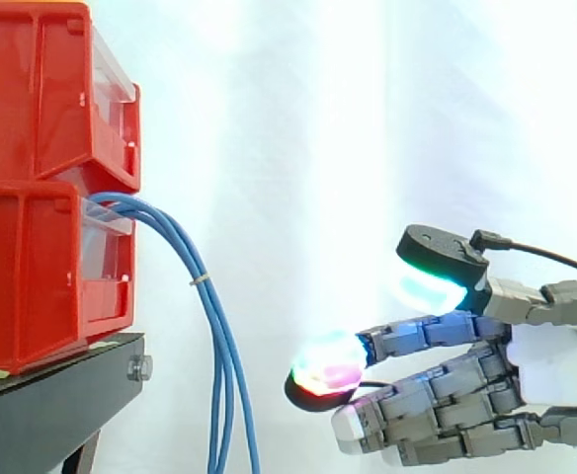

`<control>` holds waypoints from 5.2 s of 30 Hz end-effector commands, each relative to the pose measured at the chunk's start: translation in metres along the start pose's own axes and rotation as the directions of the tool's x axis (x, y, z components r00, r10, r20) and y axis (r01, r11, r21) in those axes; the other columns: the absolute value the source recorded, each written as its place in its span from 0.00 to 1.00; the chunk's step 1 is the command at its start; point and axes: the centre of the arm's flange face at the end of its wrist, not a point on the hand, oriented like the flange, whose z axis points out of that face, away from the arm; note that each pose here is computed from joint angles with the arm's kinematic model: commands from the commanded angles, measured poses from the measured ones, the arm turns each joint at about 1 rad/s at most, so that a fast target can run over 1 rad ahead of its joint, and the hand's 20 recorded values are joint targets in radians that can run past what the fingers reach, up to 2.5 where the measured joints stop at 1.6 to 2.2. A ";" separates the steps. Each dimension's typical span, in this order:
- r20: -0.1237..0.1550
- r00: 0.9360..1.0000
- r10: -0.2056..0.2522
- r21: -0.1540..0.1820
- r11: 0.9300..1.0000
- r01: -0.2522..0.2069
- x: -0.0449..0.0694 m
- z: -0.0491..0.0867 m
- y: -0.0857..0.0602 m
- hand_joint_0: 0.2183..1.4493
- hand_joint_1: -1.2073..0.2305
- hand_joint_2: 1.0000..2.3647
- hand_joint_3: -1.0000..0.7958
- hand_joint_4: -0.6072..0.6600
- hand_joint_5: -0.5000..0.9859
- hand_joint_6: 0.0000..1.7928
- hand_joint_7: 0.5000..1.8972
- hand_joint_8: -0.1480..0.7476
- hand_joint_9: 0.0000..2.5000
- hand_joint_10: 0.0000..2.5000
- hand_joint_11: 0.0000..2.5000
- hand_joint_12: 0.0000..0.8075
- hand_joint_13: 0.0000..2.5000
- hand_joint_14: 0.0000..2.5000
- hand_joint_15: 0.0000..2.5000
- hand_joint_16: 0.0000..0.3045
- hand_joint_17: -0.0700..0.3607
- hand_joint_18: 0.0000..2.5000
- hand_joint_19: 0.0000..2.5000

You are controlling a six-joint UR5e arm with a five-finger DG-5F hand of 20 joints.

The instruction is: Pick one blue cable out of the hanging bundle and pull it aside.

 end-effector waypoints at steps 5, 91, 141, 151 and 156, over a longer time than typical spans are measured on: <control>0.015 1.000 -0.015 -0.021 1.000 0.016 0.000 0.007 -0.016 0.25 0.45 0.00 0.31 0.61 0.20 0.28 0.17 0.43 0.24 0.00 0.05 0.37 0.13 0.00 0.00 0.11 0.34 0.02 0.00; -0.075 0.995 -0.061 -0.290 0.956 0.037 0.079 0.076 -0.029 0.27 0.39 0.00 0.31 0.62 0.27 0.29 0.57 0.43 0.27 0.00 0.08 0.38 0.18 0.00 0.04 0.11 0.34 0.08 0.02; -0.114 0.994 -0.005 -0.241 0.970 -0.022 0.087 0.083 -0.006 0.35 0.25 0.02 0.44 0.51 0.22 0.51 0.40 0.45 0.31 0.00 0.15 0.40 0.24 0.00 0.08 0.11 0.34 0.15 0.04; -0.125 0.992 0.003 -0.212 0.977 -0.030 0.086 0.080 -0.006 0.40 0.23 0.01 0.34 0.49 0.22 0.51 0.39 0.44 0.32 0.01 0.15 0.40 0.25 0.00 0.08 0.11 0.34 0.17 0.03; -0.121 0.993 0.006 -0.216 0.976 -0.033 0.084 0.080 -0.001 0.36 0.22 0.00 0.28 0.54 0.23 0.51 0.38 0.44 0.33 0.00 0.16 0.40 0.26 0.00 0.08 0.11 0.34 0.17 0.04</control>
